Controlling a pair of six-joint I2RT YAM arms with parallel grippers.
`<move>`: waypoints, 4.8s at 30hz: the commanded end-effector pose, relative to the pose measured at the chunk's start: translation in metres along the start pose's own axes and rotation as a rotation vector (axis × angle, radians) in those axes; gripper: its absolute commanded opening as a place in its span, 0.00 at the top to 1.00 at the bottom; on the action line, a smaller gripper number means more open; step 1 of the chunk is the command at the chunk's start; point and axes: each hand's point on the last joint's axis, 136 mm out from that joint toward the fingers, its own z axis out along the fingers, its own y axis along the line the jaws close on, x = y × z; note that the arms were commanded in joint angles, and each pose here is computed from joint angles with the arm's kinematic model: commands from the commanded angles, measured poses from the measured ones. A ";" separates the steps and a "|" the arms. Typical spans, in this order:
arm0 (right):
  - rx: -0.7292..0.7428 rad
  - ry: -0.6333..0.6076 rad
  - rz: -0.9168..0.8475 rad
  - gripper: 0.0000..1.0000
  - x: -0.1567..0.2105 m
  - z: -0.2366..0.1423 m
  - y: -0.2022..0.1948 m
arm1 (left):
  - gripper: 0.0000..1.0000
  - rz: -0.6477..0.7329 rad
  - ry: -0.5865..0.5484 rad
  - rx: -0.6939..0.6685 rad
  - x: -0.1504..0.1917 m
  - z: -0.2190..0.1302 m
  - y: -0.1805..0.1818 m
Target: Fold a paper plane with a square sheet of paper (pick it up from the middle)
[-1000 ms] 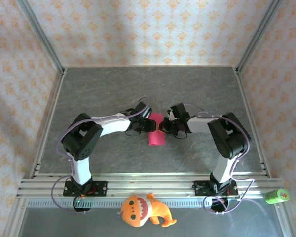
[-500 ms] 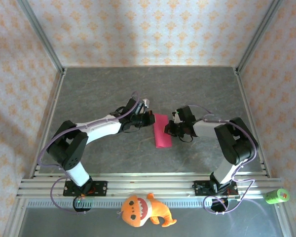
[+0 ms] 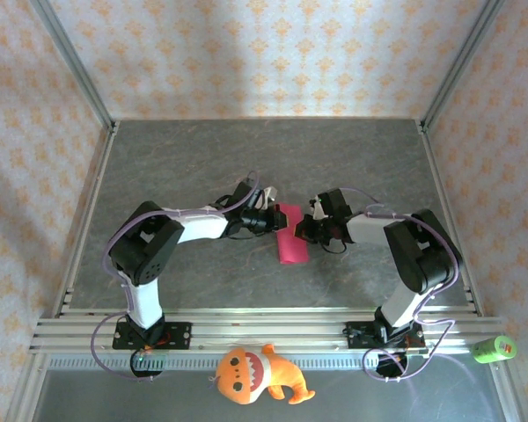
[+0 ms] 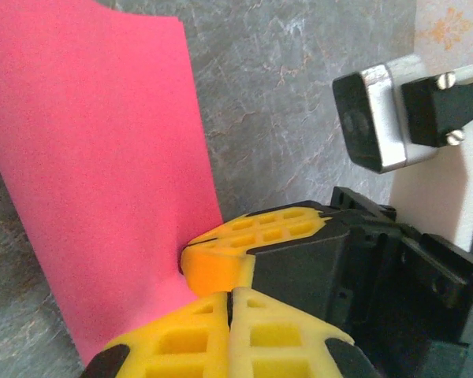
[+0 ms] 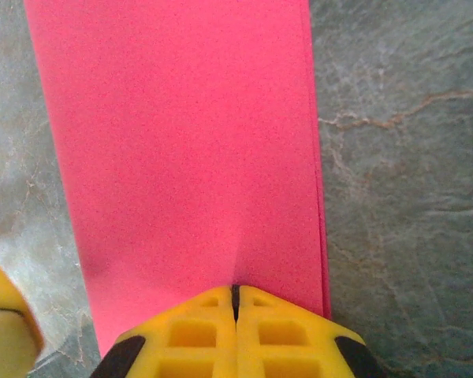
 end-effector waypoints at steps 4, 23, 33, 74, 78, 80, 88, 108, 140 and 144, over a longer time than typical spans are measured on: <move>0.201 0.091 0.099 1.00 0.033 0.006 -0.057 | 1.00 0.006 0.025 -0.005 -0.005 0.008 0.005; 0.230 0.096 0.109 1.00 0.041 0.005 -0.067 | 1.00 -0.022 0.076 -0.225 0.014 0.002 0.083; 0.226 0.089 0.110 1.00 0.039 0.004 -0.066 | 1.00 -0.006 0.092 -0.058 -0.013 0.015 0.039; 0.234 0.088 0.106 1.00 0.037 0.004 -0.069 | 1.00 -0.013 0.104 -0.132 -0.047 0.028 0.065; 0.234 0.091 0.112 1.00 0.040 0.004 -0.071 | 1.00 -0.036 0.058 -0.153 -0.063 0.016 0.082; 0.235 0.092 0.115 1.00 0.041 0.004 -0.073 | 1.00 -0.049 0.028 -0.164 -0.075 0.009 0.090; 0.196 0.093 0.118 1.00 0.044 0.005 -0.068 | 1.00 -0.083 -0.029 -0.226 -0.098 0.001 0.102; 0.182 0.050 0.144 1.00 0.036 0.001 -0.062 | 1.00 -0.007 -0.050 -0.052 -0.049 -0.017 0.001; 0.203 0.042 0.147 1.00 0.039 -0.002 -0.068 | 1.00 -0.039 0.096 -0.165 0.050 -0.020 0.055; 0.210 0.042 0.144 1.00 0.038 -0.002 -0.068 | 1.00 -0.044 0.031 -0.048 0.028 -0.022 0.015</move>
